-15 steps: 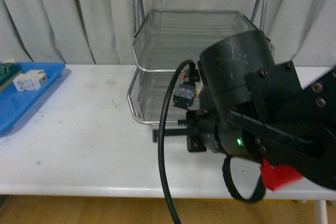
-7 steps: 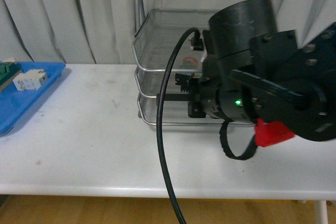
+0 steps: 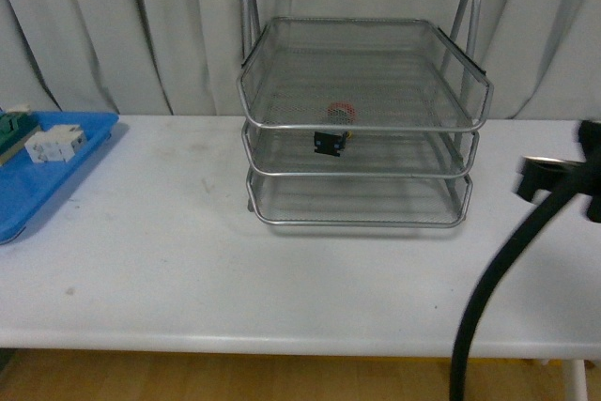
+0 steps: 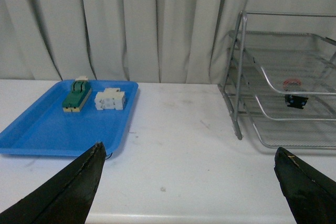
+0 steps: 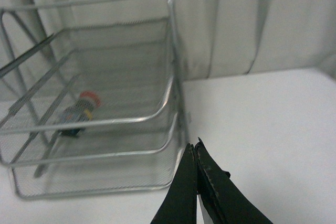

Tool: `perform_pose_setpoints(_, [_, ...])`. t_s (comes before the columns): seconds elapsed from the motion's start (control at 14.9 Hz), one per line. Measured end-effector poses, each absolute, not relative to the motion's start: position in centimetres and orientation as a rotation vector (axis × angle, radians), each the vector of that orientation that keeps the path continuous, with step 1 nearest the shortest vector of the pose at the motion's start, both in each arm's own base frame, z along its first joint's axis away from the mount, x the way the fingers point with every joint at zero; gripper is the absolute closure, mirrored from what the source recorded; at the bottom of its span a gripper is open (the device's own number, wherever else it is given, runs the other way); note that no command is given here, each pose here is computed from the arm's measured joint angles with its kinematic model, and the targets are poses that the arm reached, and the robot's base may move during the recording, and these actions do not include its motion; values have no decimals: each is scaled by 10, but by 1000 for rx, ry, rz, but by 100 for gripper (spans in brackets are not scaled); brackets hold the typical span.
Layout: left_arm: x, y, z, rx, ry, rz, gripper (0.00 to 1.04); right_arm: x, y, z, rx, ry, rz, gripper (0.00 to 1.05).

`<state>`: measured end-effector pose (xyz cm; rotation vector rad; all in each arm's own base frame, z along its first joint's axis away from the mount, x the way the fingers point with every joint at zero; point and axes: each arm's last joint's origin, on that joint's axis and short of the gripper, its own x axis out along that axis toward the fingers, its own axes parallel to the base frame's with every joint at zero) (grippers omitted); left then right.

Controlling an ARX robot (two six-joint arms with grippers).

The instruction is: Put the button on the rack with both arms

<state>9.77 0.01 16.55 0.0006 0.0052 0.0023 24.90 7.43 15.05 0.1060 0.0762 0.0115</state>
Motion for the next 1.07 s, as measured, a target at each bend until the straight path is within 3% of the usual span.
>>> perform_pose_setpoints(0.13, [98,0,166,1,4,0,7,227,52,169,47,-22,-8,103])
perform_pose_setpoints(0.27, [98,0,166,1,4,0,7,206,37,159,10,32,-6,103])
perform_pose_setpoints(0.67, [98,0,166,1,4,0,7,163,14,162,5,15,-2,103])
perform_pose_setpoints(1.07, [98,0,166,1,4,0,7,143,-1,164,6,8,-8,103])
